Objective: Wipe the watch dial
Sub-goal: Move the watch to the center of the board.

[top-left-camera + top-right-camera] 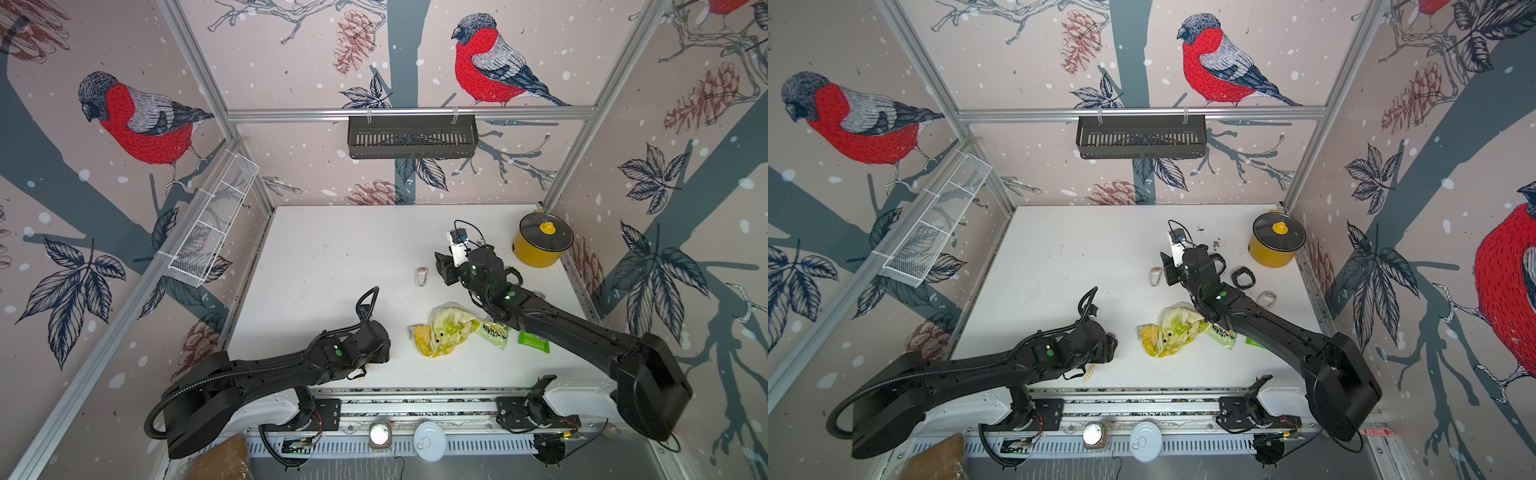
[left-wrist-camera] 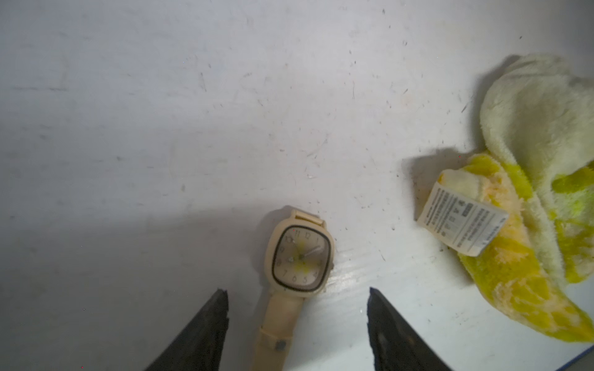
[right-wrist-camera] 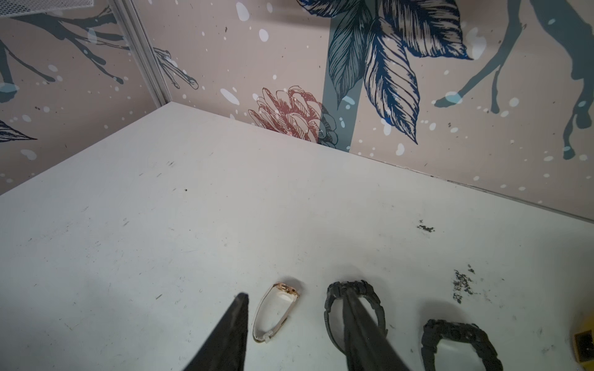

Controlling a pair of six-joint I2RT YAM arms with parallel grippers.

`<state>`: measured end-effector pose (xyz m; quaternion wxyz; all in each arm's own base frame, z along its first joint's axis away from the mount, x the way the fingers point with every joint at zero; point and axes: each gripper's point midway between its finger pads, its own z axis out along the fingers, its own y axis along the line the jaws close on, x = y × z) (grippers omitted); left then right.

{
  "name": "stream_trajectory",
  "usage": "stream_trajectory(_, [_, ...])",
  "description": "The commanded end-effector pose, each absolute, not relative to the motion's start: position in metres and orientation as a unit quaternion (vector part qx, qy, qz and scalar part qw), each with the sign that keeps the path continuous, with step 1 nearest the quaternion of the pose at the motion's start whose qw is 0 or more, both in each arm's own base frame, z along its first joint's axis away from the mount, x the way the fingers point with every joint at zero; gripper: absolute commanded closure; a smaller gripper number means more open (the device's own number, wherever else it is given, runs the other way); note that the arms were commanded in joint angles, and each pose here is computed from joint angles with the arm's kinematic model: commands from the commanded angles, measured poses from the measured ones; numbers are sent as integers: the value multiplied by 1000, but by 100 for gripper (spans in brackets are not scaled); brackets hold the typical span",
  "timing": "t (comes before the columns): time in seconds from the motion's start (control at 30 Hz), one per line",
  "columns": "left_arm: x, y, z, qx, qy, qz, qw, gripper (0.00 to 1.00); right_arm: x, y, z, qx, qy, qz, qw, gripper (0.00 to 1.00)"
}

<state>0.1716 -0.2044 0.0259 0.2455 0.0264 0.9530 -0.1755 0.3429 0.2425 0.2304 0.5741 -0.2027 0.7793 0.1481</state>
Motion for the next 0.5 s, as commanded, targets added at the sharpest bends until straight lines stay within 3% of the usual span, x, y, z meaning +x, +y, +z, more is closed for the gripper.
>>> stream_trajectory(0.0, [161,-206,14,37,962,-173,207,32,337,234,243,-195,769,145,591,52])
stream_trajectory(0.17, [160,-192,2,22,969,-138,204,32,331,233,245,-194,765,156,594,52])
stream_trajectory(0.37, [159,-191,1,23,972,-127,196,45,330,234,250,-191,763,164,595,52])
stream_trajectory(0.47, [162,-188,1,23,972,-118,204,45,328,234,250,-187,762,172,595,52])
